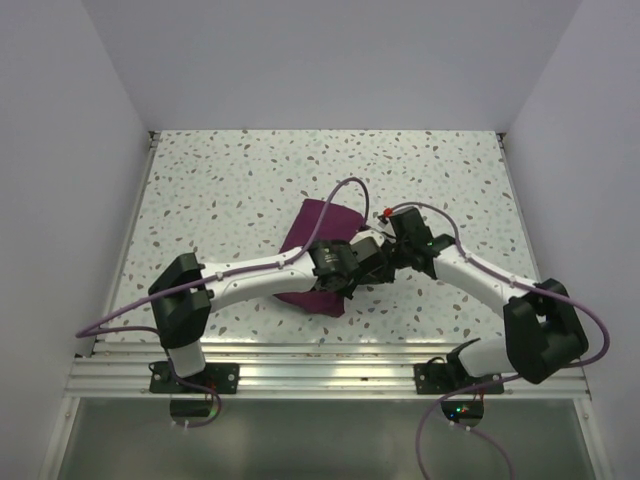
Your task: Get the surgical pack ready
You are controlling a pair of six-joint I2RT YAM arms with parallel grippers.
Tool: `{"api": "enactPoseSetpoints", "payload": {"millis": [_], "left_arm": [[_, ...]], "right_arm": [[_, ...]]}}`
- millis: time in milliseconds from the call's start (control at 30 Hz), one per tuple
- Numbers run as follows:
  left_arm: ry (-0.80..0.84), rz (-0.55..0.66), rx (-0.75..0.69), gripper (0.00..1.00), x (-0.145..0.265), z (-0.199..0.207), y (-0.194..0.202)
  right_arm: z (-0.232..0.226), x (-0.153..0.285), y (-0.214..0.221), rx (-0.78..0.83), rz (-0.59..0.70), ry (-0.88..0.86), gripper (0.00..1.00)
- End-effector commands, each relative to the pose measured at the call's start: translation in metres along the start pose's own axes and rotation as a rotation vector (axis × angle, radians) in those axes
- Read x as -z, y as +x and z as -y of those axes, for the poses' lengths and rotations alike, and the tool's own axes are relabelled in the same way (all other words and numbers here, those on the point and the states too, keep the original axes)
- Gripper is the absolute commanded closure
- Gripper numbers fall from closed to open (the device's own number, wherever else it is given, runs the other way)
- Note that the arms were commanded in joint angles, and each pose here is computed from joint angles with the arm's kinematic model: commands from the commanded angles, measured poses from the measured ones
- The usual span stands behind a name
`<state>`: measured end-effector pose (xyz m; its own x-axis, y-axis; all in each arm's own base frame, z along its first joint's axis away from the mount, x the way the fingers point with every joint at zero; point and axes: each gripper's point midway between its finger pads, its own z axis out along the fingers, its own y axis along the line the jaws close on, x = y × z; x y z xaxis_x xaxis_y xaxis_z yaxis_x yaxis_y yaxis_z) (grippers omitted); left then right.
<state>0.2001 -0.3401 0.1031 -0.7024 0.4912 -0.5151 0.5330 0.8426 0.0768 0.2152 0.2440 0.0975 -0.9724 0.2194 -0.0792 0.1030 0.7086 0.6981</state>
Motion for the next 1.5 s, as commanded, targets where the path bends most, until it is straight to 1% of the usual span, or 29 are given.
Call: {"api": "enactPoseSetpoints", "payload": {"millis": [0, 67, 300, 567, 700, 767, 800, 833, 867, 933, 1000, 1067, 1133, 1167, 1233, 1267, 1300, 1333, 1400, 1433, 1467], "left_arm": [[0.027, 0.048, 0.003, 1.00, 0.007, 0.005, -0.021], [0.033, 0.052, 0.007, 1.00, 0.008, 0.006, -0.022], [0.044, 0.053, 0.011, 1.00, 0.009, 0.009, -0.025], [0.062, 0.037, 0.007, 1.00, 0.003, 0.014, -0.020], [0.050, 0.006, 0.008, 1.00, -0.006, 0.014, -0.011], [0.042, -0.005, 0.016, 1.00, -0.010, 0.014, -0.007], [0.047, -0.009, 0.017, 0.96, -0.012, 0.015, -0.006], [0.056, -0.004, 0.018, 0.94, -0.013, 0.017, -0.007], [0.062, -0.012, 0.017, 0.88, -0.015, 0.018, -0.004], [0.074, -0.007, 0.015, 0.82, -0.016, 0.020, -0.003], [0.081, 0.001, 0.015, 0.81, -0.017, 0.020, -0.004], [0.075, -0.008, 0.021, 0.83, -0.019, 0.016, 0.000], [0.078, -0.015, 0.026, 0.84, -0.022, 0.014, 0.004], [0.078, -0.017, 0.027, 0.84, -0.023, 0.014, 0.005], [0.081, -0.025, 0.027, 0.84, -0.026, 0.014, 0.009], [0.085, -0.026, 0.029, 0.84, -0.026, 0.014, 0.009], [0.086, -0.026, 0.029, 0.82, -0.027, 0.014, 0.009], [0.086, -0.023, 0.033, 0.76, -0.026, 0.015, 0.008], [0.100, 0.015, 0.050, 0.64, -0.014, 0.015, -0.003], [0.102, 0.048, 0.064, 0.55, -0.005, 0.013, -0.013], [0.121, 0.099, 0.083, 0.52, 0.012, 0.012, -0.026]], "right_arm": [[-0.003, -0.004, -0.009, -0.009, 0.029, -0.008, 1.00], [-0.007, -0.010, -0.012, -0.018, 0.026, -0.044, 1.00], [-0.010, -0.027, -0.009, -0.037, 0.013, -0.069, 1.00], [-0.026, -0.048, -0.021, -0.060, 0.025, -0.138, 1.00], [-0.026, -0.053, -0.024, -0.087, 0.028, -0.140, 1.00], [-0.022, -0.054, -0.021, -0.096, 0.010, -0.120, 1.00], [-0.020, -0.055, -0.022, -0.085, 0.013, -0.108, 1.00], [-0.021, -0.053, -0.024, -0.074, 0.022, -0.109, 1.00], [-0.012, -0.052, -0.020, -0.093, 0.006, -0.070, 1.00], [-0.002, -0.045, -0.018, -0.093, 0.004, -0.039, 1.00], [0.014, -0.034, -0.029, -0.121, 0.035, -0.019, 1.00], [0.024, -0.017, -0.043, -0.154, 0.076, -0.031, 1.00], [0.025, -0.006, -0.045, -0.132, 0.062, -0.034, 1.00], [0.018, 0.004, -0.055, -0.080, 0.079, -0.043, 1.00], [0.016, 0.012, -0.055, -0.066, 0.063, -0.035, 1.00], [0.010, 0.019, -0.062, -0.026, 0.087, -0.037, 1.00], [0.011, 0.024, -0.065, -0.016, 0.098, -0.016, 1.00], [0.015, 0.029, -0.065, -0.015, 0.098, 0.019, 1.00], [0.003, 0.038, -0.075, 0.054, 0.124, 0.003, 1.00], [-0.003, 0.038, -0.078, 0.068, 0.126, -0.013, 1.00], [-0.011, 0.042, -0.084, 0.092, 0.138, -0.026, 1.00]]}}
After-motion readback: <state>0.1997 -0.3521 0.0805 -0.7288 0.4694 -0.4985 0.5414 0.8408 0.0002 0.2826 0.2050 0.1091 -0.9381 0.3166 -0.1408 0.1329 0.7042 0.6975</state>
